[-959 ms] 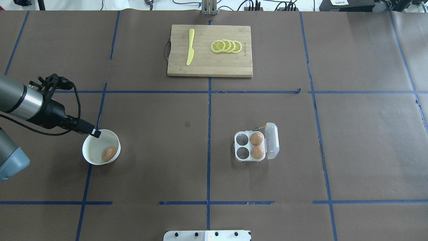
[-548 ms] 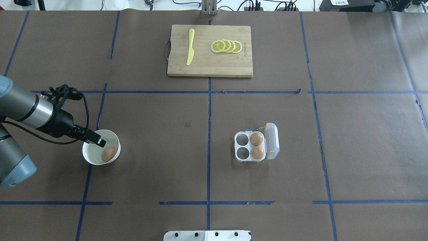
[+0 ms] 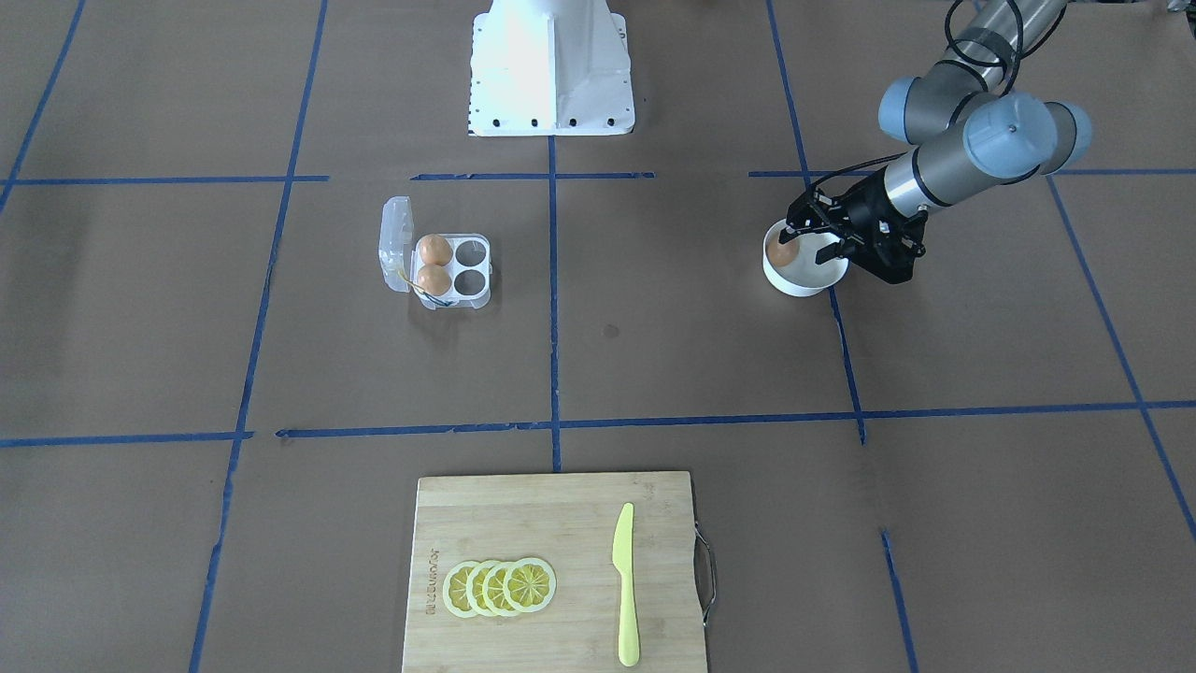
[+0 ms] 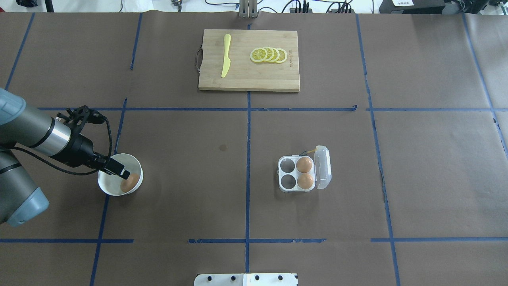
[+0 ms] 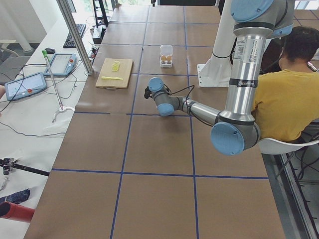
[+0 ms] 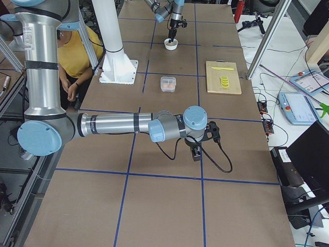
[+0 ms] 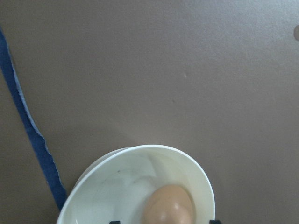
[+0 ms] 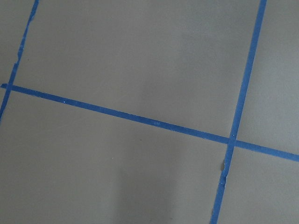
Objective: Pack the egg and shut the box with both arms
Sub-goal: 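Lower the left gripper into the bowl and close on the brown egg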
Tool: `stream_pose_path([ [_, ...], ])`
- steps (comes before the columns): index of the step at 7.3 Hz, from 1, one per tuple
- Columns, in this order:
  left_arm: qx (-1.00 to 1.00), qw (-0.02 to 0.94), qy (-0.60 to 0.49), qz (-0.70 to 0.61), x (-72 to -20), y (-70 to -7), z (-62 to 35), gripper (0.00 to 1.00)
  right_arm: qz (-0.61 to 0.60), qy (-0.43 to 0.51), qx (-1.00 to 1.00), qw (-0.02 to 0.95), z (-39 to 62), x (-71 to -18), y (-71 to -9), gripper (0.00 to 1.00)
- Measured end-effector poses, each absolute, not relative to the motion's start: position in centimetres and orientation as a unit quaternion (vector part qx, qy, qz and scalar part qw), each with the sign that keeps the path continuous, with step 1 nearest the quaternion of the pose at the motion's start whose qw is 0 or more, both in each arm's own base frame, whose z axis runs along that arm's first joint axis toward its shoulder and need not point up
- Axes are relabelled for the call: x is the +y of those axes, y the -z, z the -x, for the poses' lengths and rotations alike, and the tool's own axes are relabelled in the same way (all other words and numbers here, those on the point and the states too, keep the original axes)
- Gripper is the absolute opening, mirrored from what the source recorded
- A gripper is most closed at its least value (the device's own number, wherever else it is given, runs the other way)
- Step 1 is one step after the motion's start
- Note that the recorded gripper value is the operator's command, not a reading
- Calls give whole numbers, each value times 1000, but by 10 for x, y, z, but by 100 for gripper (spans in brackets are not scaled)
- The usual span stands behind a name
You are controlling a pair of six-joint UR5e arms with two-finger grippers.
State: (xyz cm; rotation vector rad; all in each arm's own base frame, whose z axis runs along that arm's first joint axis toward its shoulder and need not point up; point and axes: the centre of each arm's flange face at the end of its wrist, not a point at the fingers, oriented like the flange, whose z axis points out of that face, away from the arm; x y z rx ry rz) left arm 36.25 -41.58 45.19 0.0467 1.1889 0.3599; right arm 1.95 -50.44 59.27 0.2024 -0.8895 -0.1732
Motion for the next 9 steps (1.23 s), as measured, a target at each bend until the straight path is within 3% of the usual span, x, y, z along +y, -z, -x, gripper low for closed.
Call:
stream_pose_path([
  [9, 547, 819, -175, -20, -413, -460, -385, 58, -95, 82, -429, 894, -20, -501, -596, 100],
])
